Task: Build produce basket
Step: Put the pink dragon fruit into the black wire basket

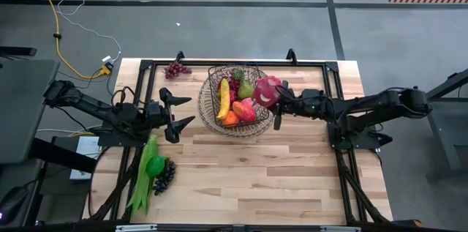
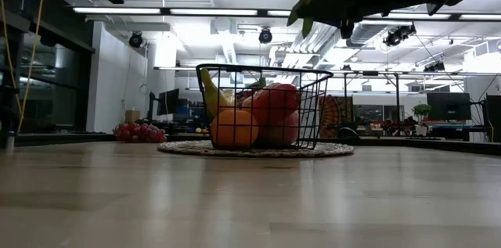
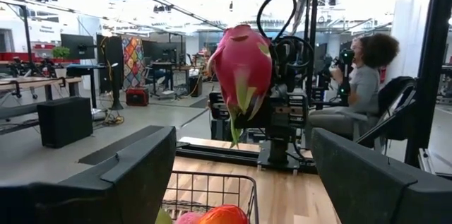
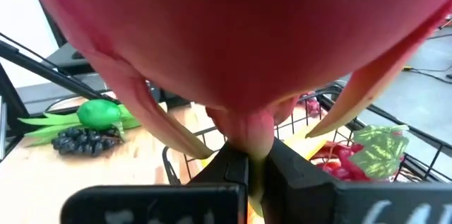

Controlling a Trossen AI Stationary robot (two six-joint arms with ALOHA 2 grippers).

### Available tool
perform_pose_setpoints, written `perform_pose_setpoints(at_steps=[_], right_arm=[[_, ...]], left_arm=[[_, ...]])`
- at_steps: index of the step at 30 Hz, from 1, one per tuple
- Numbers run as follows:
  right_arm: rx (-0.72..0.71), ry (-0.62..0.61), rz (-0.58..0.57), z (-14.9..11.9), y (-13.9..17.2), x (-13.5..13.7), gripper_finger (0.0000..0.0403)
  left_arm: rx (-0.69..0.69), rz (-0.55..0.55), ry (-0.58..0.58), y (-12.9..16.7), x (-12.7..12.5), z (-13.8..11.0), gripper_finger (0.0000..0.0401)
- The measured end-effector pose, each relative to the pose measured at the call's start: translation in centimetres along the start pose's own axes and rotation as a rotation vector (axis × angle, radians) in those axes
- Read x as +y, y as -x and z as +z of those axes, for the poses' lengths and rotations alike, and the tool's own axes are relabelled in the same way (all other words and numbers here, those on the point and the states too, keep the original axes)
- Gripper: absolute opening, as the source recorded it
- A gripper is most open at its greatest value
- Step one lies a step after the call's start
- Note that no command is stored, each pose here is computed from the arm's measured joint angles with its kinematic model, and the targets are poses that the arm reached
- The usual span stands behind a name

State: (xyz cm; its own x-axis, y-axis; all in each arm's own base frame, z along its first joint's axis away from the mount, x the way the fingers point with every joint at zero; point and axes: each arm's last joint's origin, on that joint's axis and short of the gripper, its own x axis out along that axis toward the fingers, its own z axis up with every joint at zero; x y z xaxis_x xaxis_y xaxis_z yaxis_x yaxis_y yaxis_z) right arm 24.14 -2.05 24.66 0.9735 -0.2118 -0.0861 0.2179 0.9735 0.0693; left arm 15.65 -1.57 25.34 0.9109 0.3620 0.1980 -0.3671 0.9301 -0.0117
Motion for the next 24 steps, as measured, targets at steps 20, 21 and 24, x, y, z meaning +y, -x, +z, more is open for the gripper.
perform_pose_setpoints(at_steps=[20,21,24], right_arm=[[0.222,-0.353,-0.229,-1.8,-5.9,-4.3,0.0001],[0.270,-0.356,-0.251,-1.4,-6.4,-4.6,0.0001],[0.462,-0.347,-0.319,-0.6,-7.5,-5.1,0.0001]], left_arm=[[0.003,0.027,0.010,0.0,0.1,0.0,0.0314],[0.003,0.027,0.010,0.0,0.1,0.0,0.0314],[0.003,0.027,0.010,0.0,0.1,0.0,0.0314]])
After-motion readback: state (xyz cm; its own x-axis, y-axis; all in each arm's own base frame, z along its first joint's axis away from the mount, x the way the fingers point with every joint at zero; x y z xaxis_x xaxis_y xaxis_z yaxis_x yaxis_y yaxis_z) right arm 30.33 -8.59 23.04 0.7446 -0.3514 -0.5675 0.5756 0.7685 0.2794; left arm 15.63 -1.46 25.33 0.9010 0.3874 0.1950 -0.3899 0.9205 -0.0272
